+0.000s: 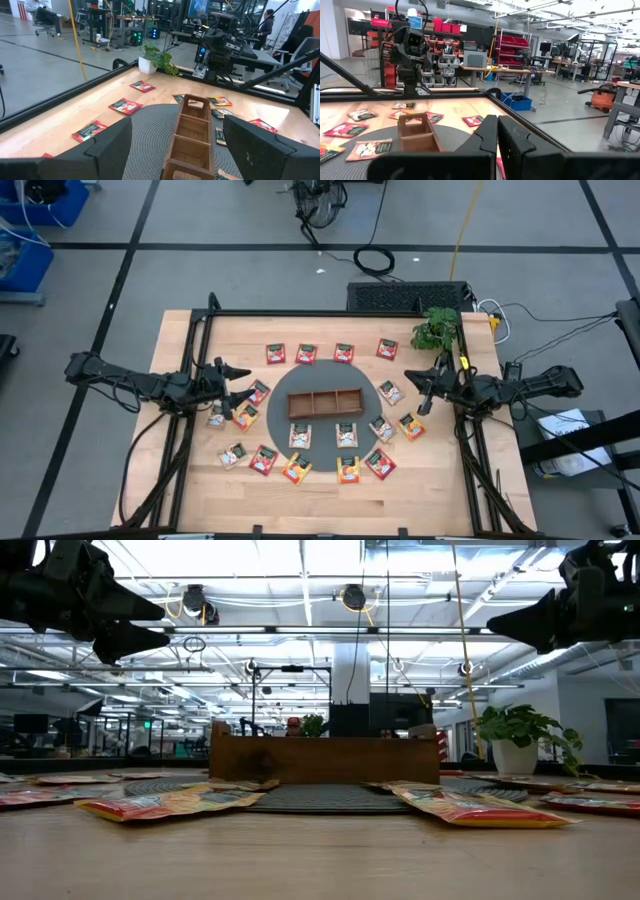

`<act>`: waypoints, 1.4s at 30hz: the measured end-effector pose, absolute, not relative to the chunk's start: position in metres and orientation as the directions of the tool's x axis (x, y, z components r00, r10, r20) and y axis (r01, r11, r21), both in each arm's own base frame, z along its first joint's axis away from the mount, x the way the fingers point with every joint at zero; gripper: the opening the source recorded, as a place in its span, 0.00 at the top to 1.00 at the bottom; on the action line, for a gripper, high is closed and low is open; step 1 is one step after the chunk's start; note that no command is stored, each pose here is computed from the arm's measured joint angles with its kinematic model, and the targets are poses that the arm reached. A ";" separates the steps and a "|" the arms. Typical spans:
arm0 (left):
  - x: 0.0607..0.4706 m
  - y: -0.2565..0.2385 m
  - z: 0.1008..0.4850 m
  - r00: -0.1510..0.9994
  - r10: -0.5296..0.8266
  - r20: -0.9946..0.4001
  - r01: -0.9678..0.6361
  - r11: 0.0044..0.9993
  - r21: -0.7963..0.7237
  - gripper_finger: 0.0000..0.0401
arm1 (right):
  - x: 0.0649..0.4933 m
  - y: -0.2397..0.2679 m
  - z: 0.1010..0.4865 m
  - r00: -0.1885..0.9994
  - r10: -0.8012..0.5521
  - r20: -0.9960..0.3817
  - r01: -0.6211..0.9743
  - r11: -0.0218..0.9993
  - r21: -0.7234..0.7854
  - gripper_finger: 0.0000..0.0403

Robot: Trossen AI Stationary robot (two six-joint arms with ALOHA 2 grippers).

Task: Pick & Place Tea
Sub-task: Put the red tea bag into the left section of the wooden organizer

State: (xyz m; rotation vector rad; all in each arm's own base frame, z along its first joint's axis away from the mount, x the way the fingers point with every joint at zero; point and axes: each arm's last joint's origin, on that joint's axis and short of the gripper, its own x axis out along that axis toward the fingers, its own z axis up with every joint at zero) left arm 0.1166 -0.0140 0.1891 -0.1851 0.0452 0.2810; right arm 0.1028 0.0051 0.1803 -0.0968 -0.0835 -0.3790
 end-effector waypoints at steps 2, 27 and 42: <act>0.117 -0.014 0.189 0.960 0.272 -0.070 -0.280 0.944 -0.177 0.24 | 0.103 0.005 0.181 0.925 -0.365 0.104 0.373 0.925 -0.076 0.99; 0.121 -0.013 0.203 0.872 0.331 -0.361 -0.430 0.870 -0.241 0.24 | 0.103 0.005 0.181 0.925 -0.365 0.103 0.373 0.925 -0.075 0.99; 0.176 0.006 0.203 0.390 0.316 -0.865 -0.716 0.695 -0.069 0.24 | 0.103 0.005 0.181 0.926 -0.364 0.103 0.373 0.925 -0.075 0.99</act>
